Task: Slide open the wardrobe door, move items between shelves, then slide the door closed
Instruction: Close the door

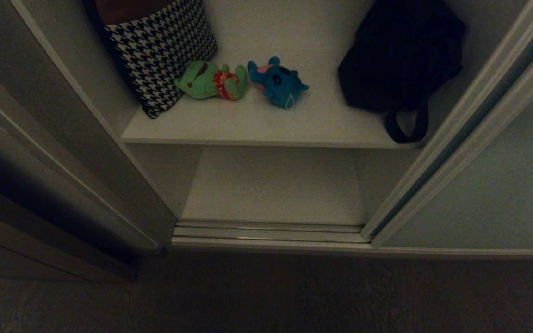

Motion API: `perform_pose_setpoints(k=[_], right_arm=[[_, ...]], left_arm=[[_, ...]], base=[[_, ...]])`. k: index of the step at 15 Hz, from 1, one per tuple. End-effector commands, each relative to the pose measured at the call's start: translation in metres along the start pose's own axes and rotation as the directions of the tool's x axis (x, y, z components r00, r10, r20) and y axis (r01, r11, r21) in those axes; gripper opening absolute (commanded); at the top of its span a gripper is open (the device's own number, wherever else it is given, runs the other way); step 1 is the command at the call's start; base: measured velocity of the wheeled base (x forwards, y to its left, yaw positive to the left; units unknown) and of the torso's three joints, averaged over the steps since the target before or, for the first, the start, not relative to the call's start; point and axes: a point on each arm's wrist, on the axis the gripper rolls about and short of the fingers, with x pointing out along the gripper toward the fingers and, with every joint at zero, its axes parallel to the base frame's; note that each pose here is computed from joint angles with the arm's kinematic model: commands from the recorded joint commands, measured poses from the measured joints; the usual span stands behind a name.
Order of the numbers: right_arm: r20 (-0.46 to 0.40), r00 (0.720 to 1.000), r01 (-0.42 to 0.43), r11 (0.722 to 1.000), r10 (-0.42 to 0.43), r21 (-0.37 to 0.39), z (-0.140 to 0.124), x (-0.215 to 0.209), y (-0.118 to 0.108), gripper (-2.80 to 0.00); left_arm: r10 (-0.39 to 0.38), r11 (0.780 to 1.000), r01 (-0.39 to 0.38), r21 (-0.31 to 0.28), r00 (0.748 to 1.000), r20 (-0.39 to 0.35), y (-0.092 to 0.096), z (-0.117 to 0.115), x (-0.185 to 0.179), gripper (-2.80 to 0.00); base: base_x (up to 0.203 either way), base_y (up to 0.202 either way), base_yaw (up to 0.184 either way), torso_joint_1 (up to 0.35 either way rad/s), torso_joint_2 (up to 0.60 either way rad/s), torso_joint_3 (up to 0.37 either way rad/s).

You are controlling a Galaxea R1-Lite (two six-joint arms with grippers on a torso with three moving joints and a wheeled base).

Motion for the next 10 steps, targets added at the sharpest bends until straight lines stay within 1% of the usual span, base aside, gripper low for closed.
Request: perform_pose_setpoints(k=[1, 6, 8, 10], right_arm=[[-0.028, 1.000, -0.004, 1.000, 0.005, 0.011, -0.003, 0.017, -0.007, -2.80], [-0.005, 1.000, -0.016, 1.000, 0.016, -0.004, 0.001, 0.045, -0.017, -2.80], [0.007, 1.000, -0.011, 1.000, 0.011, -0.012, 0.002, 0.055, -0.018, -2.80], [-0.001, 1.000, -0.016, 1.000, 0.016, -0.012, 0.001, 0.061, -0.018, -2.80]], left_arm=[[0.000, 1.000, 0.000, 0.000, 1.000, 0.000, 0.000, 0.000, 0.000, -2.80], [0.000, 1.000, 0.000, 0.000, 1.000, 0.000, 0.000, 0.000, 0.000, -2.80], [0.000, 1.000, 0.000, 0.000, 1.000, 0.000, 0.000, 0.000, 0.000, -2.80], [0.000, 1.000, 0.000, 0.000, 1.000, 0.000, 0.000, 0.000, 0.000, -2.80]], base=[[0.000, 0.000, 0.000, 0.000, 0.00, 0.000], [0.000, 0.000, 0.000, 0.000, 0.00, 0.000], [0.000, 0.000, 0.000, 0.000, 0.00, 0.000], [0.000, 0.000, 0.000, 0.000, 0.00, 0.000]])
